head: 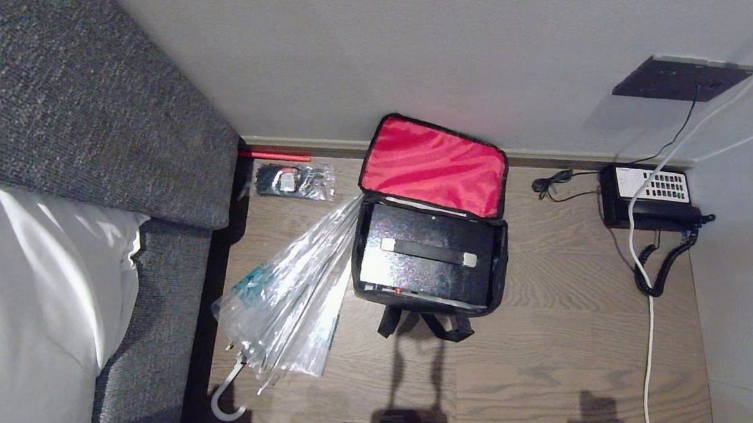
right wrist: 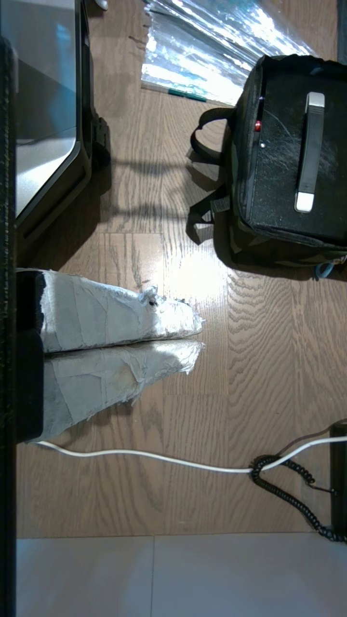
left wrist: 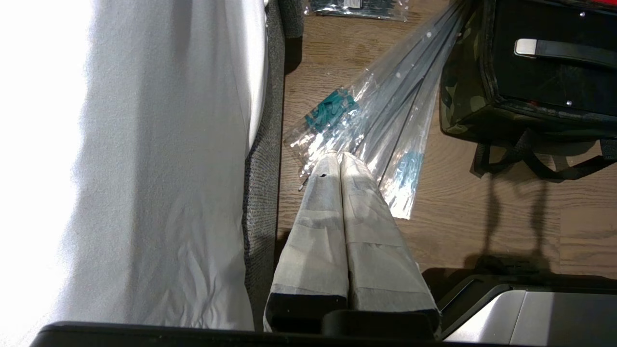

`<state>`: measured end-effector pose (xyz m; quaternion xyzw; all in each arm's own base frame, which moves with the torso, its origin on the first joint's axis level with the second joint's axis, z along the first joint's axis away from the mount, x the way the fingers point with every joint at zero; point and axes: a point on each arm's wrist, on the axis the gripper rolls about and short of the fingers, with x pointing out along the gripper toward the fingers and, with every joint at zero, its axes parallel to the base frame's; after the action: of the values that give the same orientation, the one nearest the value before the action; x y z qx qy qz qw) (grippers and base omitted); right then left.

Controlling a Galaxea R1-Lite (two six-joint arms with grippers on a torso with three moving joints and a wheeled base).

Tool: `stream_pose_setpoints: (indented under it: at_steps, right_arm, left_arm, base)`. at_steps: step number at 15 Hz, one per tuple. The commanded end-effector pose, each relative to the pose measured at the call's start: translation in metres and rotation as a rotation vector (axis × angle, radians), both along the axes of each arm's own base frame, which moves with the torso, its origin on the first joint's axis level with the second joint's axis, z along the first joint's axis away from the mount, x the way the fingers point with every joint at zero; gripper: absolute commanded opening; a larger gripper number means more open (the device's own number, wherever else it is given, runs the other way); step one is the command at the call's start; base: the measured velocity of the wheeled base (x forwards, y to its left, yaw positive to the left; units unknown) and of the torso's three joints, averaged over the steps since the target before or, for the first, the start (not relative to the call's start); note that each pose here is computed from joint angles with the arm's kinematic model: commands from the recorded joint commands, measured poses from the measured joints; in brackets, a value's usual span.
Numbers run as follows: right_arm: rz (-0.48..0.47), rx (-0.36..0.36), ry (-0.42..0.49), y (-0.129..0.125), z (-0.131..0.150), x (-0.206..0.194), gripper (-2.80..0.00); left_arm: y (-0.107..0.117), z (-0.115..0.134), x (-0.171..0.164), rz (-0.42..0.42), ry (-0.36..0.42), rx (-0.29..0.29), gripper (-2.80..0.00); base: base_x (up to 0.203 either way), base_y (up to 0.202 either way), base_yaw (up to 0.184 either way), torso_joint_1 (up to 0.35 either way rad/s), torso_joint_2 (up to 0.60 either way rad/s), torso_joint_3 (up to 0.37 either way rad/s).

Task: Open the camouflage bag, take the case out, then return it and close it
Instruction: Grip the handle

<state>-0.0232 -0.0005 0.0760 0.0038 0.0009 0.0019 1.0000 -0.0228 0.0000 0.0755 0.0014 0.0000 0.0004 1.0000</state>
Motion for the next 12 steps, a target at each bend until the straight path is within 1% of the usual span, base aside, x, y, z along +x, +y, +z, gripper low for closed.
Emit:
stream_pose_setpoints:
  at_steps: [1, 12]
  right_arm:
    - [0.001, 0.0, -0.017, 0.0, -0.0004, -0.0013, -2.8]
    - [0.001, 0.0, -0.017, 0.0, -0.0004, -0.0013, -2.8]
  left_arm:
    - [0.0, 0.0, 0.0, 0.001, -0.001, 0.0, -2.8]
    - [0.0, 0.0001, 0.0, 0.001, -0.002, 0.0, -2.8]
  base:
    - [0.0, 0.0, 0.0, 0.0, 0.0, 0.0]
    - [0.0, 0.0, 0.0, 0.0, 0.0, 0.0]
